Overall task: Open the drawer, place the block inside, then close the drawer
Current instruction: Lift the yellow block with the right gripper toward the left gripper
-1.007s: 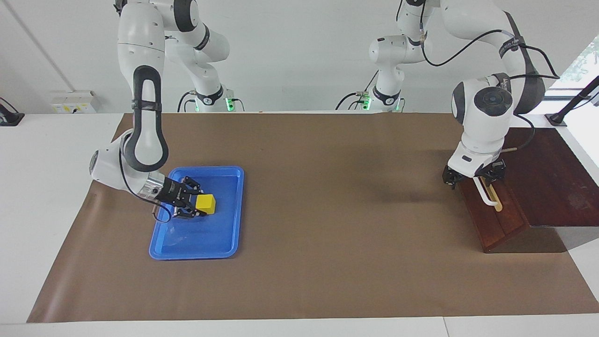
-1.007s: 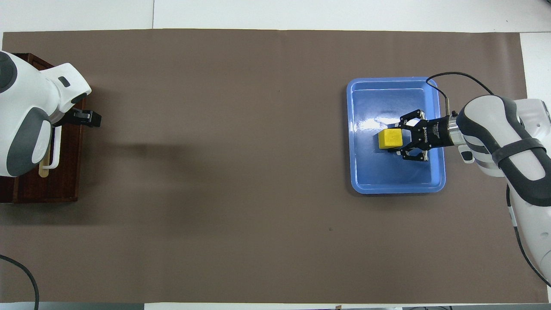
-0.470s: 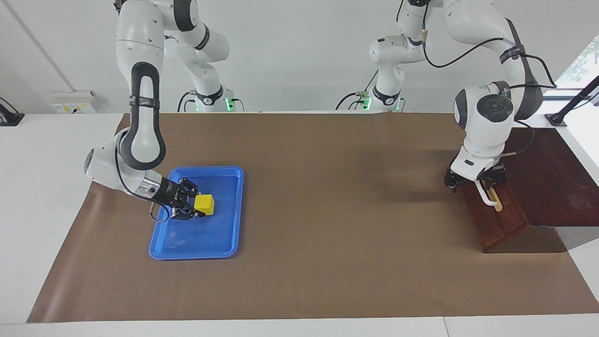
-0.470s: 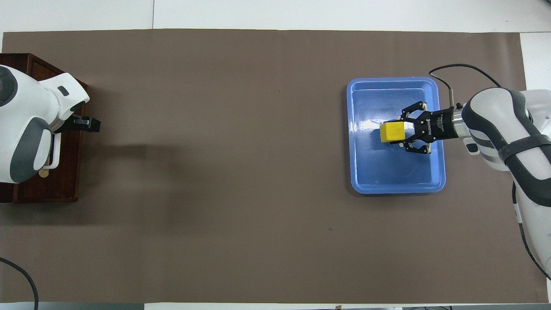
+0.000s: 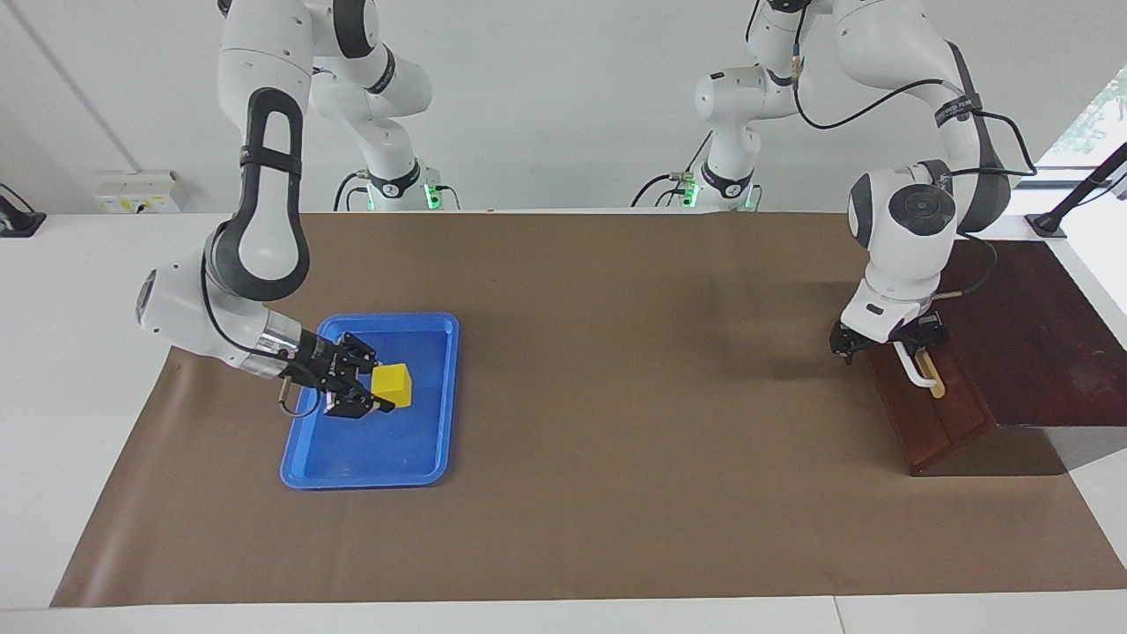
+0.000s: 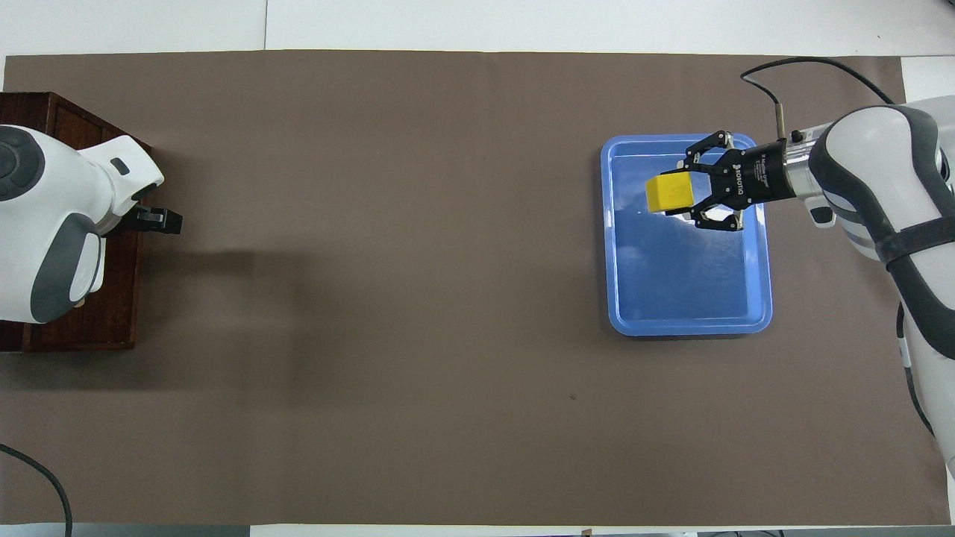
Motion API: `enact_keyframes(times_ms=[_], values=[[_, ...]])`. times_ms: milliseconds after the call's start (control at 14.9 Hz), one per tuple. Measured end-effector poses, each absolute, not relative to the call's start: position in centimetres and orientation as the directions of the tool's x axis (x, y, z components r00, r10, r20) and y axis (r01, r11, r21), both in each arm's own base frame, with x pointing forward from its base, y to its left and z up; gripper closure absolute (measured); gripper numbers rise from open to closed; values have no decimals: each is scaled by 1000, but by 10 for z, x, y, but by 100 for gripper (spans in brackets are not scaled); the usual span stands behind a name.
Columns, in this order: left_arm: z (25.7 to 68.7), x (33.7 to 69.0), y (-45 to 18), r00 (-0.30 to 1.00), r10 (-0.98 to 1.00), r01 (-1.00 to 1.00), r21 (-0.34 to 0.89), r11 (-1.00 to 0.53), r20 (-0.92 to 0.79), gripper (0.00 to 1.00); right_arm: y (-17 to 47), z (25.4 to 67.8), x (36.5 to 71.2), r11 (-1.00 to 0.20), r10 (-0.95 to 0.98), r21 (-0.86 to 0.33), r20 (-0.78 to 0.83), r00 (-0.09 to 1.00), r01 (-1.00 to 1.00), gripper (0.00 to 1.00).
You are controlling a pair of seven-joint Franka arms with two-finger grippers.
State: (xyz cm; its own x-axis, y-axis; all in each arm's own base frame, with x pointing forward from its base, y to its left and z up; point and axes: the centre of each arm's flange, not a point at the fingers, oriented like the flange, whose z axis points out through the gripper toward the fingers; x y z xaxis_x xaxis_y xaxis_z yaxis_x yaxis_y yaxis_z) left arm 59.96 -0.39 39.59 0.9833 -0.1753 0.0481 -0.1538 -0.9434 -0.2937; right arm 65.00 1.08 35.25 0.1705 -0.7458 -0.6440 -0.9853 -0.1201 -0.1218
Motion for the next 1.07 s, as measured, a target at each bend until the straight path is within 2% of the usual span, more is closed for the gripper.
enact_keyframes(times_ms=[604,872,1074], values=[[402,596,-95,988,-100,-70,-233,-970,118,0,113,400,659,-151,-716,-117,-672,191,-982,45],[406,590,-130,990,-53,-26,-208,-978,127,0,178,412,652,-116,-730,-88,-668,145,-989,45],[406,589,-135,991,-33,-7,-198,-980,129,0,221,420,645,-81,-729,-58,-677,99,-995,45]])
